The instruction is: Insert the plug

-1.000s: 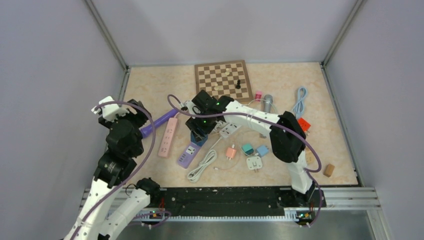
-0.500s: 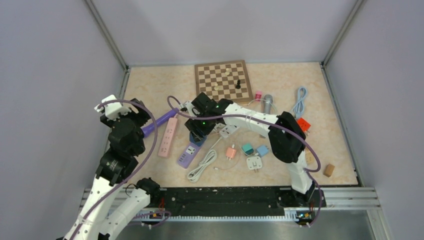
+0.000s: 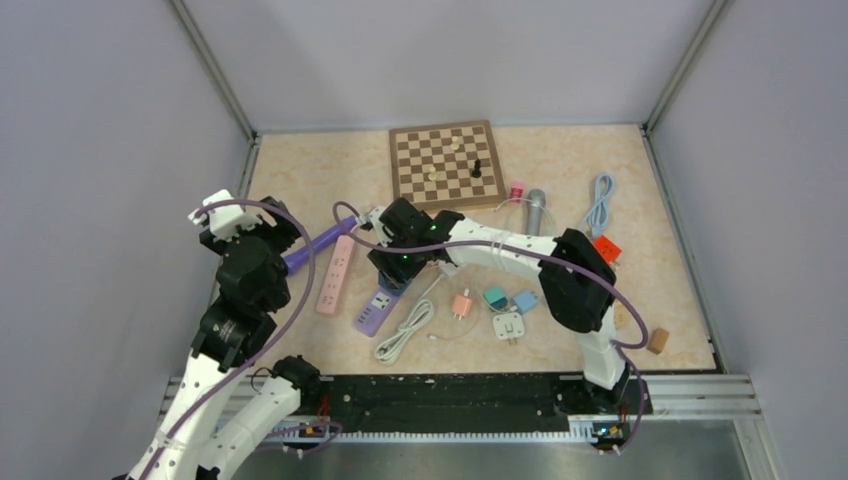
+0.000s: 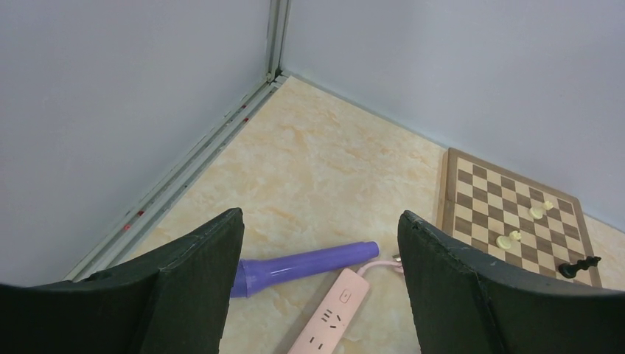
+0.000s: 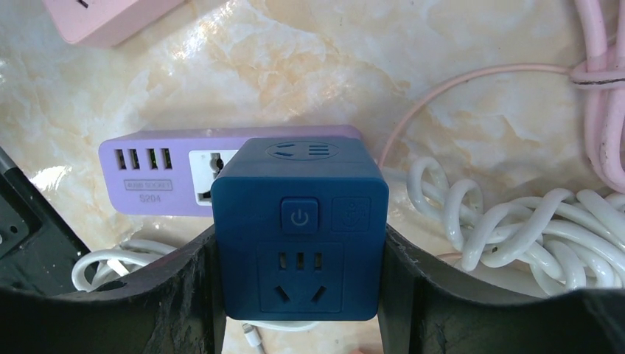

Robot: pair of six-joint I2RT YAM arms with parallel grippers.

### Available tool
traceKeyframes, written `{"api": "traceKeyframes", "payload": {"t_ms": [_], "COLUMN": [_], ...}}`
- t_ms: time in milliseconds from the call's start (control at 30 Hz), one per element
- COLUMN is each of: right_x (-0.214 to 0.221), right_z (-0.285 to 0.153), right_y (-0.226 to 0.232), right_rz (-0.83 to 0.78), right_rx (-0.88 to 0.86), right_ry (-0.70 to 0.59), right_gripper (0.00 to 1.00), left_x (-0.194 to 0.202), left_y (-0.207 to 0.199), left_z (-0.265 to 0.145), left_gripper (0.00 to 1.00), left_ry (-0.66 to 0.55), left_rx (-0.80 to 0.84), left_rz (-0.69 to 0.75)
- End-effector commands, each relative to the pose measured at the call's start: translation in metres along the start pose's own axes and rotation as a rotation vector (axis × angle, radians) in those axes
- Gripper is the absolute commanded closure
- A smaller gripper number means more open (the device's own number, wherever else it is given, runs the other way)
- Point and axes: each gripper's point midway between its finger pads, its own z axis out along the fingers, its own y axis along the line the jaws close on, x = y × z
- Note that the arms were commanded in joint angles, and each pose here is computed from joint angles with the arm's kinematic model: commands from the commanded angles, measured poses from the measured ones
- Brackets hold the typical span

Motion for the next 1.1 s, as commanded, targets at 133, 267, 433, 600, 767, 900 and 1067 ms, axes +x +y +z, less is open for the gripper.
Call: {"api": "traceKeyframes", "payload": {"t_ms": [133,267,433,600,767,900,1067], "right_x": [0.102,0.133,0.157,0.179,0.147,0.056,-0.061], "right_z": [0.044,0.054,0.061,0.064,0.055,0.033,-0.02], "right_y": [-0.015,-0.023,-0.032,-0.033,-0.029,-0.013,0.004], "right_rz": [-0.01,-0.023,-0.015,0.009,0.025,0.05,0.104], "right_rx": [0.184,0.232,0.286,0.29,0.293,0.255,0.146], "right_ry": [0.293,0.368,0.434,0.466,0.376,0.173,-0.08], "right_gripper": [1.0,1.0,1.0,1.0,0.94,0.38,0.08], "left_x": [-0.009,-0.009,-0.014,-0.016,-0.02,-0.029,-0.041], "left_y": [0.001,0.003,0.004,0.006,0.005,0.003,-0.005], "left_z": [0.002,0.002,0.002,0.001,0.001,0.002,0.002], "left_gripper": [0.19,0.19,0.19,0.19,0.14,0.04,0.01], "left_ry": [-0.033,-0.034,-0.044,-0.05,-0.056,-0.075,-0.096], "left_rx": [-0.016,-0.027,-0.032,-0.041,-0.039,-0.035,-0.01], "left_rz": [-0.006,-0.002,0.0,0.0,0.004,0.006,-0.001]}}
